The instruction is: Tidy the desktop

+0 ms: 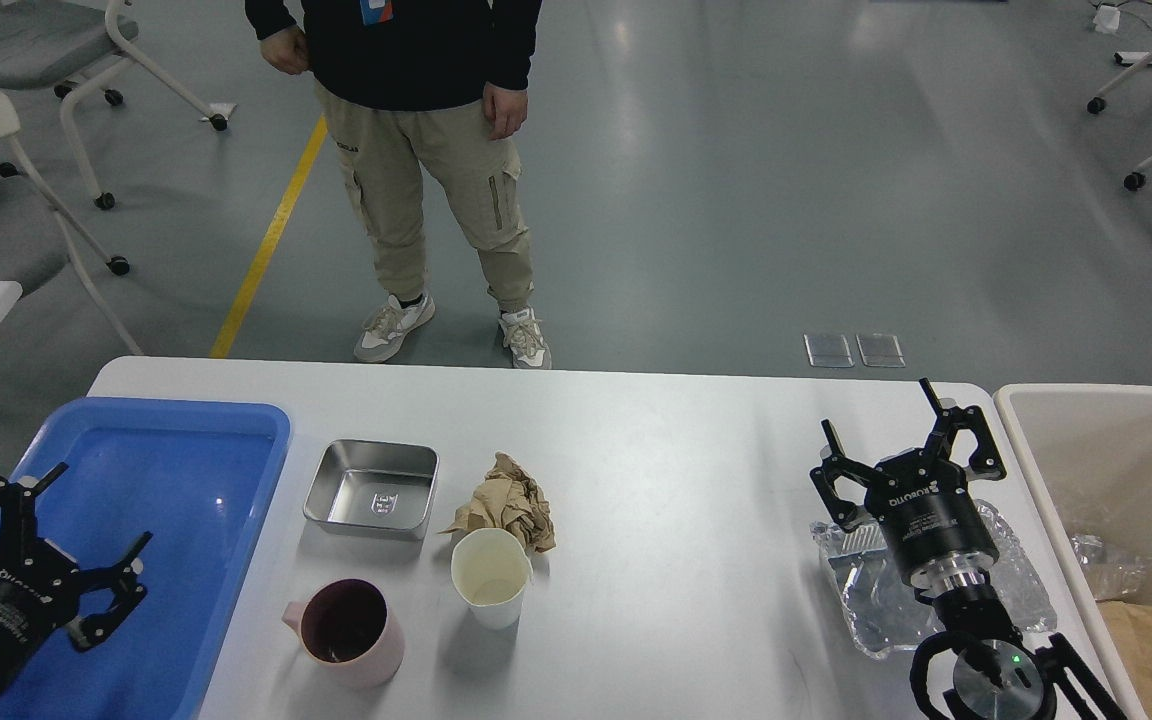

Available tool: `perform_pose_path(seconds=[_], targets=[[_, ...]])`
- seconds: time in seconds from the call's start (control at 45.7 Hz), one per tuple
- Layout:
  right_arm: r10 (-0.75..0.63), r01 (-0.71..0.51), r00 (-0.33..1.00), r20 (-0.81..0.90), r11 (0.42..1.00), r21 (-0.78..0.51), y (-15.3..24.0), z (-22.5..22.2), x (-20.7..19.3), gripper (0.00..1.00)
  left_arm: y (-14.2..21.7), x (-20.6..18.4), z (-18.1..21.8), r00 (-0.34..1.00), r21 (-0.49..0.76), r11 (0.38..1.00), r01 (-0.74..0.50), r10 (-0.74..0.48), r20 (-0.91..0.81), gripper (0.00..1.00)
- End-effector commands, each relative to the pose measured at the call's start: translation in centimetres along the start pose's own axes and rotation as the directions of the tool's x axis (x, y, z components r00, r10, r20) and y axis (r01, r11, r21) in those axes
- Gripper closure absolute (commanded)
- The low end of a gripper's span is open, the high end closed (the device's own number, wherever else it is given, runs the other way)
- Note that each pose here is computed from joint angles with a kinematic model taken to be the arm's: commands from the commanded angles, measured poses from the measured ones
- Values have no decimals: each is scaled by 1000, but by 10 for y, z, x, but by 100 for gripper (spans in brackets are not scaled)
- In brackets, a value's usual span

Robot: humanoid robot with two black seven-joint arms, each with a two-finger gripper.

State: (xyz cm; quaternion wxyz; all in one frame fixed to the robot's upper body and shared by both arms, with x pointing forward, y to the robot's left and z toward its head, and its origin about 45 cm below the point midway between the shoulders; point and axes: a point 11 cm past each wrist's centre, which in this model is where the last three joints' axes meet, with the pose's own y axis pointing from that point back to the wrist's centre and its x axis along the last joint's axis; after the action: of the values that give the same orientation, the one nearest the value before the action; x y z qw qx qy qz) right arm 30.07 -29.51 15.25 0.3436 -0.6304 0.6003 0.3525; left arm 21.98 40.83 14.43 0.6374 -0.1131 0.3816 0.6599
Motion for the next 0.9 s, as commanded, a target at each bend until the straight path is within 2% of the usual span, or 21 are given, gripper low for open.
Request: perform_pose_path(seconds=[0.0,0.131,0.219,0.635,0.876], targets=[[-3,3,1000,0,1000,1,-1,0,-1,0,25,21,11,994,60,996,-71,65,83,3],[-3,3,1000,0,1000,-5,-1,2,-1,0,57,37,8,974,205,965,-167,129,188,3],[0,0,1000,0,1000,-14,-1,5,0,0,71,46,10,957,255,942,-216,153,245,3],[-12,12,1000,6,999,-48,-5,18,-4,0,115,68,29,864,336,863,-376,196,463,3],[-9,9,1000,5,997,-76,-1,27,-2,0,107,55,63,831,284,896,-341,145,538,3]])
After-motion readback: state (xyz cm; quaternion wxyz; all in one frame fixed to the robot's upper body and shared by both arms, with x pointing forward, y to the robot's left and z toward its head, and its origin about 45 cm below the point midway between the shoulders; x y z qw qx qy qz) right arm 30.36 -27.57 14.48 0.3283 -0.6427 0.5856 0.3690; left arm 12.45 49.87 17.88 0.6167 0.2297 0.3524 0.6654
